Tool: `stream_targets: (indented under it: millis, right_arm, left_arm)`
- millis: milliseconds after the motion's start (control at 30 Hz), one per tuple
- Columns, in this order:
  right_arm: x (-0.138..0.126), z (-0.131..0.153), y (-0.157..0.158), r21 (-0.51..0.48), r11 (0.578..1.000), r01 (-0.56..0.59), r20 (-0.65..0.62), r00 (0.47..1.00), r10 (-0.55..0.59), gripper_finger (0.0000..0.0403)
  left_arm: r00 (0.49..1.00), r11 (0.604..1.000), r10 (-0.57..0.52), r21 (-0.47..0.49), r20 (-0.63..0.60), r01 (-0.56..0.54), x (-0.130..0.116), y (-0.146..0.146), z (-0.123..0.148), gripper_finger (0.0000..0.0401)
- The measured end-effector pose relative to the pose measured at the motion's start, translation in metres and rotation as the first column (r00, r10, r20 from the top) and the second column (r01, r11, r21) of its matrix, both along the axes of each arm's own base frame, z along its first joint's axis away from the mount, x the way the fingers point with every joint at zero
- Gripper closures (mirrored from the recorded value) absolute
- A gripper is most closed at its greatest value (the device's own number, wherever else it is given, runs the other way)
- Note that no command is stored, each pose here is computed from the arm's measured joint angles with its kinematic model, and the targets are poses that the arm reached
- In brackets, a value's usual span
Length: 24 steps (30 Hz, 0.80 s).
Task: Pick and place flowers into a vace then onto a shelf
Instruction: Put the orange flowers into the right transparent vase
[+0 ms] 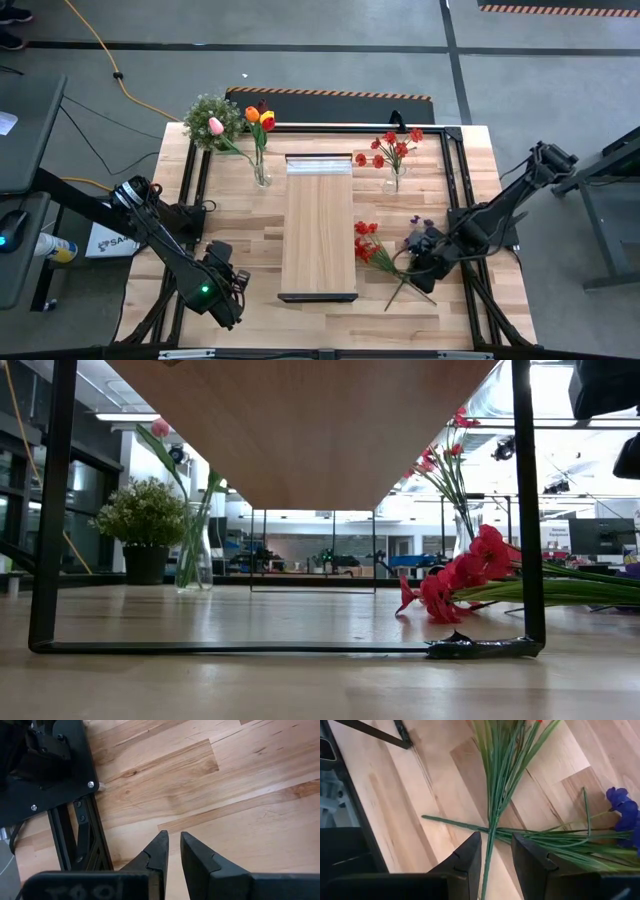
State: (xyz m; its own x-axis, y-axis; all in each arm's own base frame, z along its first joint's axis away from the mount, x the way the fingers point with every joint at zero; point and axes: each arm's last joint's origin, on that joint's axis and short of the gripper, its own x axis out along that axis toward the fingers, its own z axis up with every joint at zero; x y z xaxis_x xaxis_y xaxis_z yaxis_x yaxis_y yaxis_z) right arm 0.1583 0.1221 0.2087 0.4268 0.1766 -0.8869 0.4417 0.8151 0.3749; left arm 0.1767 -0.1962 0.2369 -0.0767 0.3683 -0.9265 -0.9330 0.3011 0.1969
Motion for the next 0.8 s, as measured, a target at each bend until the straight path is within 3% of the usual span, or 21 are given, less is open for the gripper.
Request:
stream_targets:
  millis: [400,800]
  right_arm:
    - [0.014,-0.010,0.009,-0.025,1.000,0.012,0.050,0.999,-0.011,0.0304]
    - [0.028,-0.030,0.020,0.004,1.000,0.011,-0.004,1.000,-0.011,0.0304]
  left_arm:
    - [1.000,1.000,-0.001,0.000,0.000,0.001,0.000,0.000,0.000,0.0316]
    - [1.000,1.000,-0.023,-0.002,-0.009,0.023,0.000,0.000,0.000,0.0316]
